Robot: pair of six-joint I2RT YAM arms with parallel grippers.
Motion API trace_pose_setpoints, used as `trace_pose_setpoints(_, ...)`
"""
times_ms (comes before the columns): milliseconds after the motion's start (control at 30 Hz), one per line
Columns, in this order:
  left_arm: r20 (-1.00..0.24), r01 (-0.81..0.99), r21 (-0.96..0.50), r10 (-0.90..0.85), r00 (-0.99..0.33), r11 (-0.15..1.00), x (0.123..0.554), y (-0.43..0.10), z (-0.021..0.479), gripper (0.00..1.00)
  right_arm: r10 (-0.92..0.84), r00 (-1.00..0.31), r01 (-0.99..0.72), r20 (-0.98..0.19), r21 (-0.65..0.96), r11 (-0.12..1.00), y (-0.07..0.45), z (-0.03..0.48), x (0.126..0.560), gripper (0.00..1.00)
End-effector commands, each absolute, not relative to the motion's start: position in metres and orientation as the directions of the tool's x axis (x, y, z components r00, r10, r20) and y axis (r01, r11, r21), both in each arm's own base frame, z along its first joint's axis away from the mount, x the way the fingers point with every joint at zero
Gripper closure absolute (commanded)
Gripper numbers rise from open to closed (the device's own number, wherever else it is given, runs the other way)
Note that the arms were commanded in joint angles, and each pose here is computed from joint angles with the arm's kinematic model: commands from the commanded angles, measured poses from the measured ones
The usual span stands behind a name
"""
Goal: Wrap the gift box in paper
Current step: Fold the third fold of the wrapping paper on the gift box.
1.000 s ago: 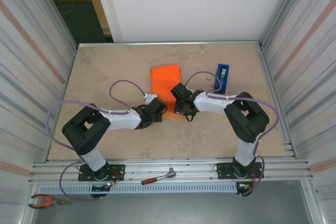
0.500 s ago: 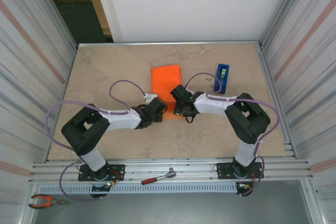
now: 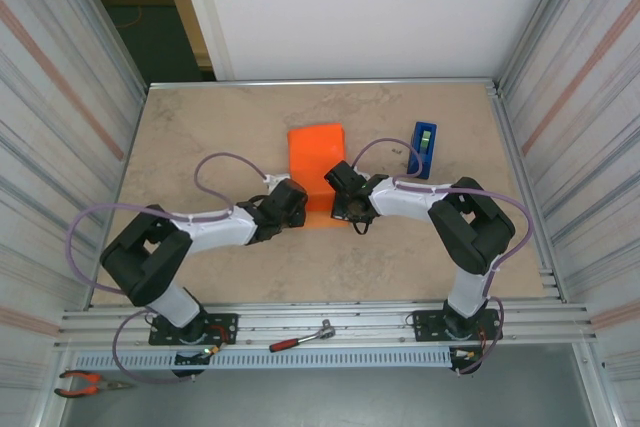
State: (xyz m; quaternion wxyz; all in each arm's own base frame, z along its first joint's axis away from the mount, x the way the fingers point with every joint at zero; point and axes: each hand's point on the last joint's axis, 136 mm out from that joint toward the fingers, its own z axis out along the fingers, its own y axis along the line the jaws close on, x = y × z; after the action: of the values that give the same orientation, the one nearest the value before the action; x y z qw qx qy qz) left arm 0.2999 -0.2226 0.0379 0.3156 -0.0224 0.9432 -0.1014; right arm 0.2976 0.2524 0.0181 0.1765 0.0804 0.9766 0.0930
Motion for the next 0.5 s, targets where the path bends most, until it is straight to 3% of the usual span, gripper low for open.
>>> trace_pose_setpoints(0, -0.594, 0.008, -0.203, -0.116, -0.796, 0.979, 0.305, -0.228, 0.032, 0.69, 0.163, -0.955, 0.129, -0.250, 0.146, 0.981, 0.242, -0.005, 0.274, 1.00)
trace_pose_setpoints(133, -0.613, 0.003, -0.155, -0.093, -0.784, 0.988, 0.308, -0.232, 0.028, 0.98, 0.163, -0.954, 0.128, -0.250, 0.150, 0.980, 0.244, -0.004, 0.275, 1.00)
trace_pose_setpoints(167, -0.616, -0.004, -0.131, -0.085, -0.783, 0.991, 0.307, -0.232, 0.027, 1.00, 0.163, -0.954, 0.127, -0.251, 0.152, 0.980, 0.244, -0.004, 0.275, 1.00)
trace_pose_setpoints(300, -0.636, -0.044, -0.029, -0.053, -0.770, 0.999, 0.302, -0.225, 0.029, 1.00, 0.162, -0.954, 0.126, -0.252, 0.154, 0.980, 0.245, -0.003, 0.275, 1.00)
trace_pose_setpoints(400, -0.638, -0.067, 0.024, -0.036, -0.769, 0.997, 0.298, -0.221, 0.030, 0.81, 0.162, -0.954, 0.125, -0.254, 0.154, 0.980, 0.245, -0.002, 0.276, 1.00)
trace_pose_setpoints(467, -0.634, -0.084, 0.047, -0.035, -0.773, 0.995, 0.296, -0.217, 0.028, 0.76, 0.161, -0.954, 0.124, -0.255, 0.155, 0.980, 0.246, -0.002, 0.276, 1.00)
